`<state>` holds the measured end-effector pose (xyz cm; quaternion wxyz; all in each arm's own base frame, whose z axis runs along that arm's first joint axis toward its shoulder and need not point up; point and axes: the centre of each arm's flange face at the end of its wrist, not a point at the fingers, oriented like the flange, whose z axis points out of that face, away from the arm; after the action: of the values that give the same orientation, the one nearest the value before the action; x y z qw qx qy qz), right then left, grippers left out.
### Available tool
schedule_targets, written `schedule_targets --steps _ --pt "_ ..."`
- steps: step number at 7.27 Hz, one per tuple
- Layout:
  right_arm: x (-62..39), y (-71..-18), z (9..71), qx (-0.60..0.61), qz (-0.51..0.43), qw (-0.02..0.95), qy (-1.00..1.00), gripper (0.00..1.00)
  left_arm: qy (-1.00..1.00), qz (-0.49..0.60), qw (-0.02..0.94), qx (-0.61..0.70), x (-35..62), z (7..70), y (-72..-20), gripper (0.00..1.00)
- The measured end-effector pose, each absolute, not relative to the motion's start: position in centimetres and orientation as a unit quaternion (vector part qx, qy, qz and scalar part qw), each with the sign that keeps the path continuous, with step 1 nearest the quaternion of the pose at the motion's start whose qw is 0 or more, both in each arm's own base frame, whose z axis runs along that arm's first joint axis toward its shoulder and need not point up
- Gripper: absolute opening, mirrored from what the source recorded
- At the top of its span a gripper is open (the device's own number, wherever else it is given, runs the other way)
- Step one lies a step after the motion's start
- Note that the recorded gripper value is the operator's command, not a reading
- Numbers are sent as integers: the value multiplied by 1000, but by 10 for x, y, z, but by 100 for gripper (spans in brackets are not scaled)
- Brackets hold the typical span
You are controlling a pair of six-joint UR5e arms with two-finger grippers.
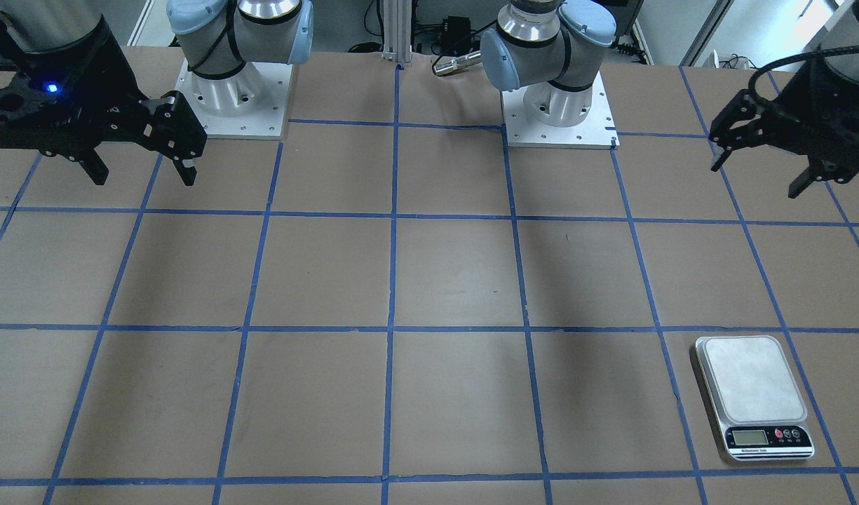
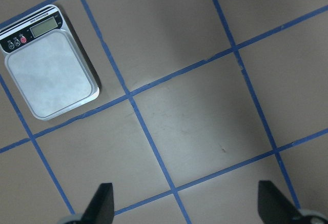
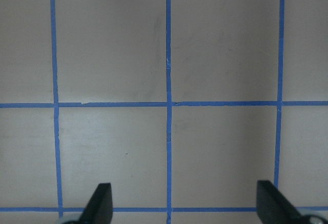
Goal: Weigh mango
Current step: 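Move the left gripper toward the red-yellow mango beside the scale, then lower the left gripper around the mango and close on it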
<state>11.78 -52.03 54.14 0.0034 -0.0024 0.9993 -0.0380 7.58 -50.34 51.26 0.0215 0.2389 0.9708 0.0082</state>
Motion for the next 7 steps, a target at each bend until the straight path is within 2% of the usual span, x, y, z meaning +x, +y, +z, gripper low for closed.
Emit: schedule_targets --steps 7 --pt "117 -520 542 -2 -38 3 999 100 913 1 41 407 298 412 -598 100"
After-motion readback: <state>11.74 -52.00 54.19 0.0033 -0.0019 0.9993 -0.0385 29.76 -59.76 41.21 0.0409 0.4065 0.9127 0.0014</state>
